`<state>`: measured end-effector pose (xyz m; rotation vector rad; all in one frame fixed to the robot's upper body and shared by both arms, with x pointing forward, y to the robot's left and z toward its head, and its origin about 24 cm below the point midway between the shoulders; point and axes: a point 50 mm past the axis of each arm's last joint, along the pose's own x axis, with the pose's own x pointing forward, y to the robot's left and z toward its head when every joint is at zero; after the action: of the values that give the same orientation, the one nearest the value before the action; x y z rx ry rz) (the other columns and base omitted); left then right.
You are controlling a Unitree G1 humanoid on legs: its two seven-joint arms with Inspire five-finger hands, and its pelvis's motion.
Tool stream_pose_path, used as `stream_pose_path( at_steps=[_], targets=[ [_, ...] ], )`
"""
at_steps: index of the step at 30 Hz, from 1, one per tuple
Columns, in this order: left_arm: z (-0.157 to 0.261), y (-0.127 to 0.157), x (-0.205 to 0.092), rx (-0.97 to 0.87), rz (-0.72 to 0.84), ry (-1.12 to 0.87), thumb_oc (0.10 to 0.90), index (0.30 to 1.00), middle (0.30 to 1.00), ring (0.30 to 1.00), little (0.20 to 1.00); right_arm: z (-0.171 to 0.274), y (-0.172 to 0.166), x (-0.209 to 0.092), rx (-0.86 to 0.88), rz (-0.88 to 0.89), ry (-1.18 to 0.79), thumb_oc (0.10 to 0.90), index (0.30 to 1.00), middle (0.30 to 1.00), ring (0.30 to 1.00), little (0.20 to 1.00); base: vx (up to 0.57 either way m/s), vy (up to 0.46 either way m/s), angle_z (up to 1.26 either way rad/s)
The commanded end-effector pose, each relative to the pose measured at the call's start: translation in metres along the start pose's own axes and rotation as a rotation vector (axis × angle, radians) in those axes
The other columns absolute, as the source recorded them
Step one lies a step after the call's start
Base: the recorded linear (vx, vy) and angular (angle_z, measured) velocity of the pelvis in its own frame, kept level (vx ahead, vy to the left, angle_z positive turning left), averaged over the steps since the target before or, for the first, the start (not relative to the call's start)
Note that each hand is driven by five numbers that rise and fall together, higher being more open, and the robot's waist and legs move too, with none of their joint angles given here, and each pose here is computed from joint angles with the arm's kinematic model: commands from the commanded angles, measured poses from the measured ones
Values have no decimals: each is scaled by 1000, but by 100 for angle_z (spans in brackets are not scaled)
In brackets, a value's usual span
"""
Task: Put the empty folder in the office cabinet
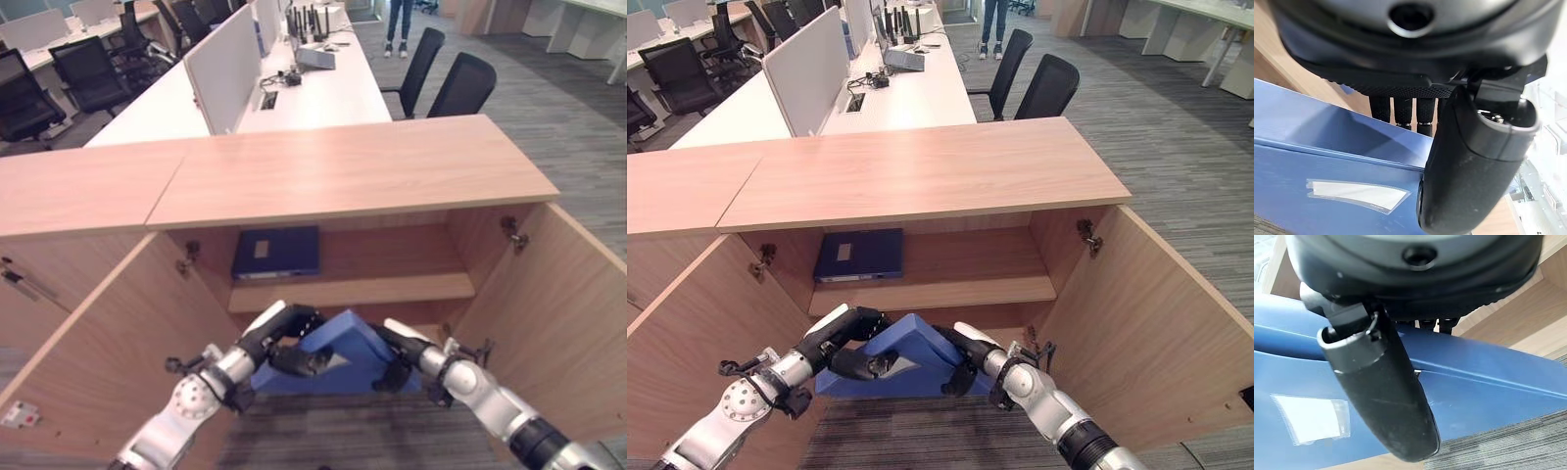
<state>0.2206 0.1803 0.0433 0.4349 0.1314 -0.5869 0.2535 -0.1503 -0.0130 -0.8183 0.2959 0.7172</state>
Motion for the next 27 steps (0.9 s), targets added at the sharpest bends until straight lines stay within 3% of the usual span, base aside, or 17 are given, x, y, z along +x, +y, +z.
stream_pose_path(
  at_steps=[1,7,8,9,10,27],
  targets=[
    [95,-5,19,-49,-99,-510,400,300,300,300,300,73,-10,22,-72,25,-306,800,900,900,900,900,0,0,0],
    [106,-2,18,10,-90,-558,400,300,300,300,300,72,4,27,-53,93,-295,800,900,900,900,900,0,0,0],
    [108,-1,17,24,-86,-566,400,300,300,300,300,72,6,27,-49,103,-294,776,865,865,865,865,0,0,0],
    [111,-1,17,28,-87,-575,400,300,300,300,300,72,8,27,-47,116,-295,420,331,331,331,331,0,0,0],
    [112,-1,17,25,-88,-582,400,300,300,300,300,71,11,28,-44,126,-287,400,300,300,300,300,0,0,0],
    [82,-17,22,-371,-152,-489,400,300,300,300,300,18,36,13,312,-22,-131,400,300,300,300,300,-1,-2,0]
  ],
)
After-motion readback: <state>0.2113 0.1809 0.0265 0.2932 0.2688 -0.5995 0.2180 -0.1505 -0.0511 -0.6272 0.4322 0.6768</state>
